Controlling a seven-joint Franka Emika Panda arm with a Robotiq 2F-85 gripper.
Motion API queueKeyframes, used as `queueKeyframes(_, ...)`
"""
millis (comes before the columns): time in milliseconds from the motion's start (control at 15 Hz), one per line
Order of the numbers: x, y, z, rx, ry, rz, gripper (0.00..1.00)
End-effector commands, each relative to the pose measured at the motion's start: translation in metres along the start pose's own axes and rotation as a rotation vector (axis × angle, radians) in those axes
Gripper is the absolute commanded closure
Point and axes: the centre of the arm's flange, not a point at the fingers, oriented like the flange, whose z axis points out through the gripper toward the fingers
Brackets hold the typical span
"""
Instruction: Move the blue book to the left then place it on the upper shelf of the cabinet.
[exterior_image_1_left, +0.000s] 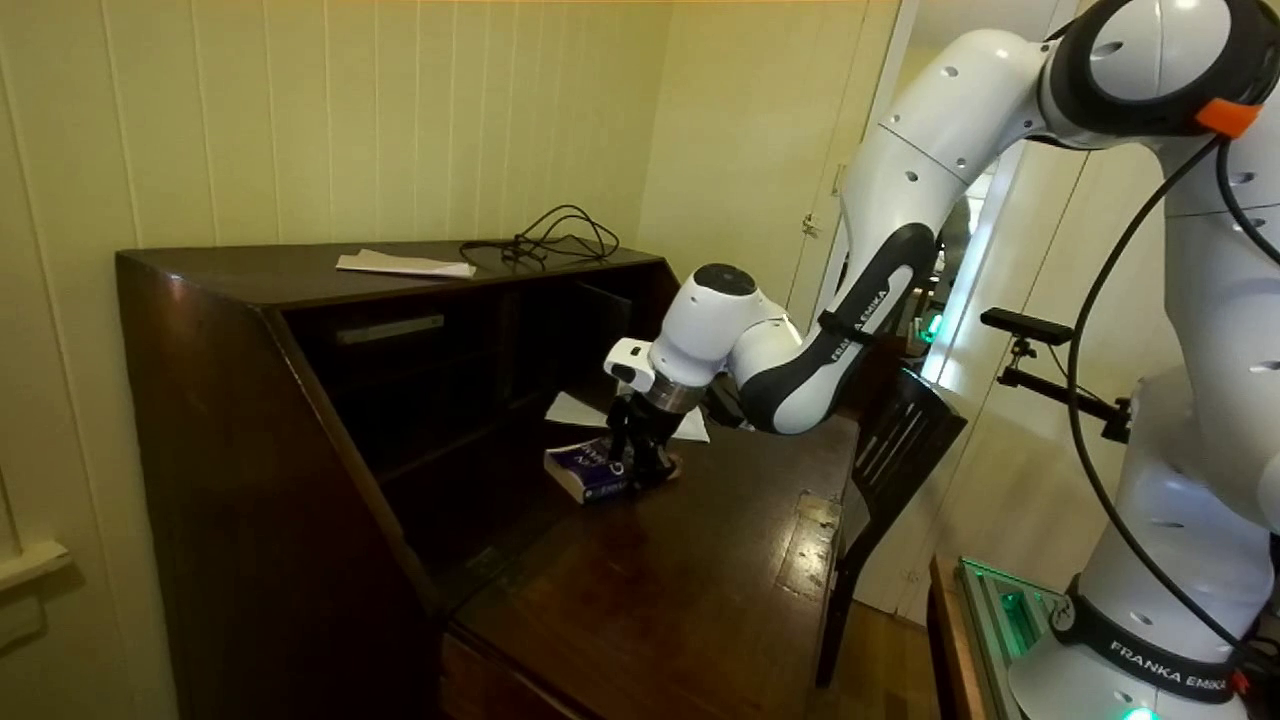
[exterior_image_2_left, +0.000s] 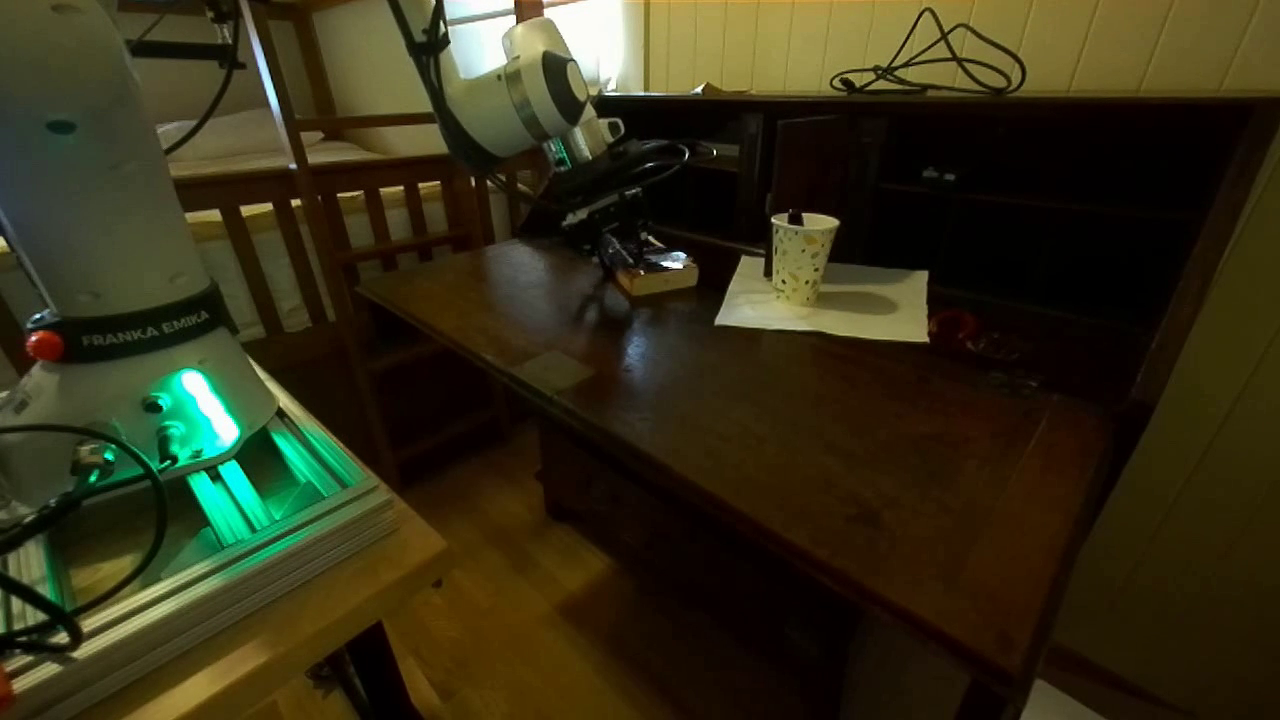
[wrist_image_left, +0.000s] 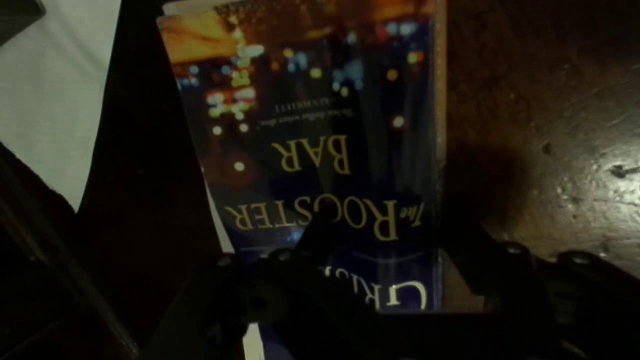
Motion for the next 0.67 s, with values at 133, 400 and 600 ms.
queueKeyframes(133, -0.002, 0.006, -0.006, -0.026, -0.03, 0.025, 0.8)
queueKeyframes(400, -0.012, 0.02, -0.028, -0.032, -0.079, 0.062, 0.53)
queueKeyframes(600, -0.013, 0.022, -0.044, -0.047, -0.086, 0.087, 0.38)
